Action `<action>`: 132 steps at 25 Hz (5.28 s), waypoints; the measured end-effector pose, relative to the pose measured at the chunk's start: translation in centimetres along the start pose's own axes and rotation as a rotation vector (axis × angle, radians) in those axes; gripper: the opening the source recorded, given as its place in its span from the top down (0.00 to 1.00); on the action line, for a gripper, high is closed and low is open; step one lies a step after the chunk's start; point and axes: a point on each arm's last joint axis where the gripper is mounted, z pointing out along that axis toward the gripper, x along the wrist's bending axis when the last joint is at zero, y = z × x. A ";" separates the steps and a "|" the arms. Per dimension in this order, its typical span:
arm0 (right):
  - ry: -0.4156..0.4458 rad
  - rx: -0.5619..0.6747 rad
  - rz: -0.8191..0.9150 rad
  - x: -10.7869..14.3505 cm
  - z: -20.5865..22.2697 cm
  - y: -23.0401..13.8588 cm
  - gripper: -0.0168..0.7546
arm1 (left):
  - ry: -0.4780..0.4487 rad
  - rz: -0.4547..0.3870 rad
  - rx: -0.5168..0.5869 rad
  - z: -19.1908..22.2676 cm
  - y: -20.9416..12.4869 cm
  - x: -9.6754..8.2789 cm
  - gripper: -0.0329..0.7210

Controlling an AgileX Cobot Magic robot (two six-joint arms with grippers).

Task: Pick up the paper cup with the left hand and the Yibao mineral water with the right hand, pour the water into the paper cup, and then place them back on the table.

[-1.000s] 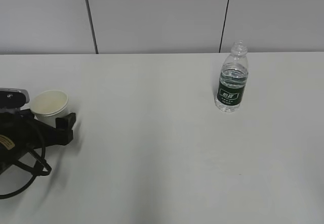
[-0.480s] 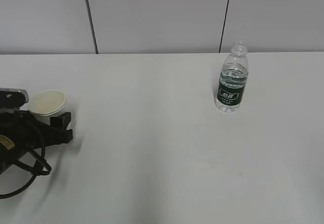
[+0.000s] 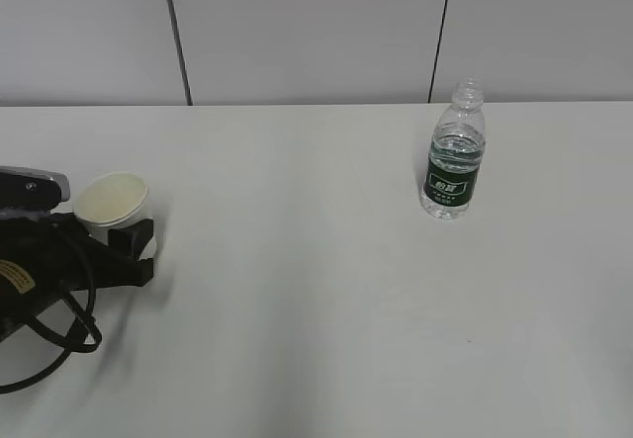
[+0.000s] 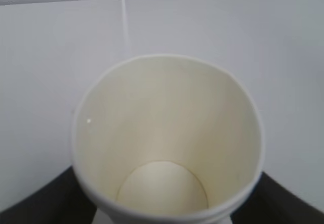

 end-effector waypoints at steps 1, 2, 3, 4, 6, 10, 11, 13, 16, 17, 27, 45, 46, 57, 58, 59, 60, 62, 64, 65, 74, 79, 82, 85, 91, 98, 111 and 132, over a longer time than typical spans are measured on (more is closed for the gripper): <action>0.000 0.000 0.000 0.0 0.0 0.0 0.23 | -0.031 0.015 -0.011 -0.1 0.3 -0.3 0.36; 0.000 -0.006 0.000 0.0 -0.1 0.1 0.23 | -0.053 0.025 -0.023 -0.2 0.7 -0.5 0.36; 0.005 -0.021 0.003 0.0 -0.2 0.3 0.23 | -0.077 0.031 -0.040 -0.3 1.2 -0.7 0.35; 0.005 -0.032 0.003 0.0 -0.1 0.8 0.23 | -0.099 0.034 -0.058 -0.5 1.7 -0.9 0.35; 0.009 -0.079 0.007 0.0 0.3 2.2 0.23 | -0.141 0.042 -0.087 -0.8 2.5 -1.4 0.35; 0.022 -0.133 0.023 0.0 2.1 4.8 0.23 | -0.233 0.057 -0.128 -1.4 3.7 -2.2 0.35; 0.021 -0.130 0.024 0.0 2.9 5.5 0.23 | -0.255 0.057 -0.132 -1.5 3.9 -2.4 0.35; 0.018 -0.138 0.026 -0.1 4.4 6.8 0.23 | -0.286 0.058 -0.130 -1.6 4.0 -2.7 0.35; 0.016 -0.154 0.032 -0.2 6.6 8.4 0.23 | -0.308 0.066 -0.119 -1.6 3.9 -2.9 0.34; 0.014 -0.168 0.033 -0.3 7.3 8.9 0.23 | -0.311 0.066 -0.118 -1.6 3.9 -2.9 0.34; -0.013 -0.284 0.052 -0.5 16.1 9.7 0.23 | -0.315 0.068 -0.117 -1.6 3.8 -3.0 0.34; 0.298 -0.216 -0.170 4.8 29.7 5.4 0.23 | -0.333 0.077 -0.109 -1.7 3.8 -3.1 0.34; 0.312 -0.213 -0.173 5.3 30.2 5.4 0.22 | -0.333 0.077 -0.109 -1.7 3.7 -3.1 0.34; 0.359 -0.237 -0.133 7.6 36.6 4.5 0.13 | -0.331 0.080 -0.094 -1.7 3.6 -3.1 0.34; 0.361 -0.240 -0.132 7.7 37.1 4.4 0.13 | -0.331 0.080 -0.094 -1.7 3.6 -3.1 0.34; 0.362 -0.244 -0.130 7.8 37.6 4.4 0.12 | -0.331 0.080 -0.094 -1.7 3.6 -3.1 0.34; 0.363 -0.247 -0.129 7.9 38.2 4.4 0.12 | -0.331 0.080 -0.094 -1.7 3.6 -3.1 0.34; 0.366 -0.246 -0.122 8.1 39.2 4.3 0.12 | -0.331 0.080 -0.094 -1.7 3.6 -3.1 0.34; 0.378 -0.247 -0.116 8.3 40.2 4.3 0.12 | -0.331 0.080 -0.094 -1.7 3.6 -3.1 0.34; 0.385 -0.251 -0.110 8.5 40.6 4.3 0.12 | -0.331 0.080 -0.094 -1.7 3.6 -3.1 0.34; 0.439 -0.286 -0.066 9.4 43.6 4.4 0.12 | -0.331 0.080 -0.094 -1.7 3.6 -3.1 0.34; 0.457 -0.296 -0.072 9.6 44.0 4.2 0.20 | -0.331 0.080 -0.093 -1.7 3.6 -3.1 0.34; 0.465 -0.311 -0.068 9.6 44.1 4.1 0.30 | -0.331 0.080 -0.093 -1.7 3.6 -3.1 0.34; 0.479 -0.325 -0.074 9.8 44.0 4.2 0.37 | -0.331 0.080 -0.093 -1.7 3.6 -3.1 0.34; 0.522 -0.331 -0.108 10.1 43.8 4.0 0.38 | -0.333 0.082 -0.091 -1.7 3.6 -3.1 0.34; 0.601 -0.349 -0.183 12.6 42.8 5.5 0.38 | -0.375 0.110 -0.053 -1.6 3.3 -4.3 0.34; 0.784 -0.425 -0.385 23.1 40.6 9.8 0.38 | -0.438 0.123 -0.023 -0.6 4.0 -6.7 0.34; 0.757 -0.603 -0.867 24.4 40.2 10.1 0.38 | -0.509 0.175 -0.001 -0.9 3.6 -7.4 0.34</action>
